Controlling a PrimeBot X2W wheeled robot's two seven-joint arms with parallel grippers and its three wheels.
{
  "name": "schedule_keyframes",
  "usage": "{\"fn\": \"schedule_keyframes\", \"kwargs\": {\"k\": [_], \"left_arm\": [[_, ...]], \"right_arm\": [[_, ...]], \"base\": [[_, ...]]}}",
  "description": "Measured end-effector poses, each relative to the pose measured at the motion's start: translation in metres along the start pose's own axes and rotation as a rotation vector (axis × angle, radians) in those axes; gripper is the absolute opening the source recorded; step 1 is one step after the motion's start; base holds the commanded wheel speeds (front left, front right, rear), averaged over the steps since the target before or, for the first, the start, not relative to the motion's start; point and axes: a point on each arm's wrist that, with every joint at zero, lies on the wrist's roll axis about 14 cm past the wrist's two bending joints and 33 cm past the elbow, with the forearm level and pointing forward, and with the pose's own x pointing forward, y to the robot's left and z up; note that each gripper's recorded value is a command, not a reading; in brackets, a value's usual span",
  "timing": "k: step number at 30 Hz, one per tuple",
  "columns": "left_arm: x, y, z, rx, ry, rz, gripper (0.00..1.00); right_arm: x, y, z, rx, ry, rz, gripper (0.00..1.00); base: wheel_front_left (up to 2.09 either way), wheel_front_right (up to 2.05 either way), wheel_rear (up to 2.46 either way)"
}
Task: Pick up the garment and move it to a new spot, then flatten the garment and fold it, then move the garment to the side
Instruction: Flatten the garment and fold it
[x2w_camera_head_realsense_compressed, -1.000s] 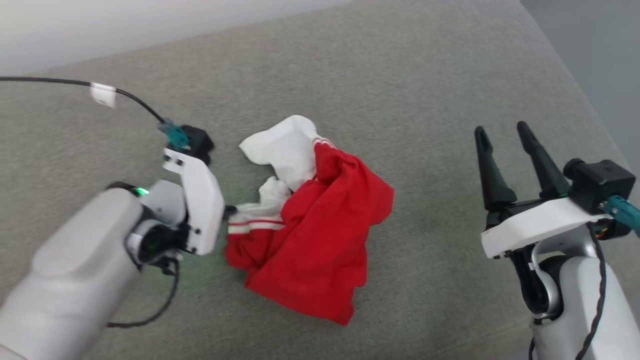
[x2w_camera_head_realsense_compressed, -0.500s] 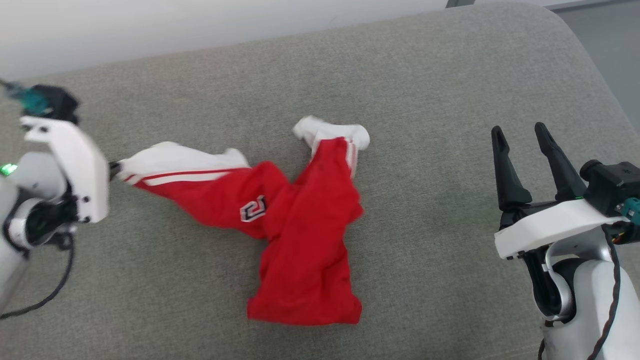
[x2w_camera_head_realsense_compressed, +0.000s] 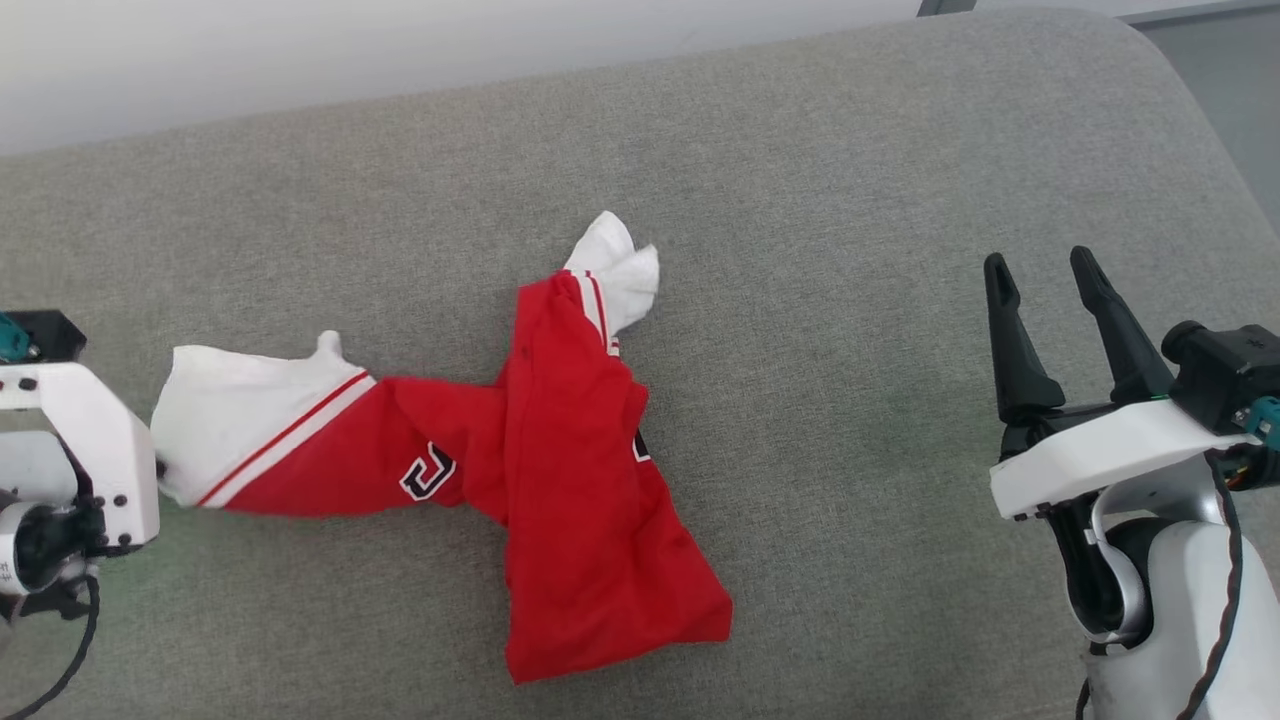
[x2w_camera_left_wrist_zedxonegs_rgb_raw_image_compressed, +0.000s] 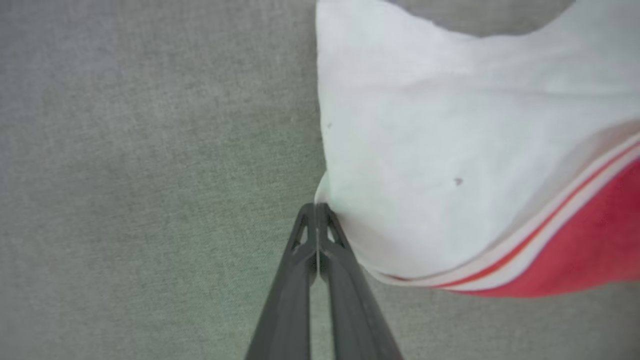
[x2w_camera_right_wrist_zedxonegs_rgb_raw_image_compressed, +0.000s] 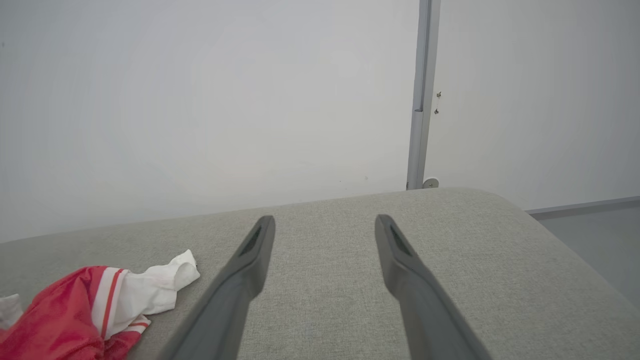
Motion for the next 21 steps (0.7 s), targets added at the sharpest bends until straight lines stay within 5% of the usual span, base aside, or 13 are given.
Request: {"fn": "schedule_keyframes", "kwargs": {"k": [1, 3, 4, 5, 13, 21], "left_arm": [[-0.001, 0.000, 0.002, -0.005, -0.011, -0.002, 0.00], [-0.004, 0.001, 0.006, -0.002, -0.033, -0.006, 0.44], [-0.006, 0.001, 0.010, -0.007, -0.049, -0.012, 0.79], [-0.008, 0.000, 0.016, -0.008, -0.067, -0.017, 0.95], [-0.024, -0.019, 0.053, 0.048, -0.138, -0.063, 1.00], [0.002, -0.026, 0.032, 0.055, 0.000, -0.030, 1.00]], "right_arm": [[0.000, 0.001, 0.000, 0.002, 0.000, 0.002, 1.00], [0.000, 0.002, 0.000, 0.004, -0.001, 0.005, 1.00], [0.000, 0.003, 0.000, 0.006, -0.001, 0.008, 1.00], [0.000, 0.004, 0.001, 0.009, -0.002, 0.010, 1.00], [0.000, 0.005, 0.002, 0.008, -0.001, 0.015, 1.00], [0.000, 0.004, -0.001, 0.007, 0.010, 0.014, 1.00]], "base": [[0.00, 0.00, 0.00], [0.00, 0.00, 0.00], [0.00, 0.00, 0.00], [0.00, 0.00, 0.00], [0.00, 0.00, 0.00], [0.00, 0.00, 0.00]]}}
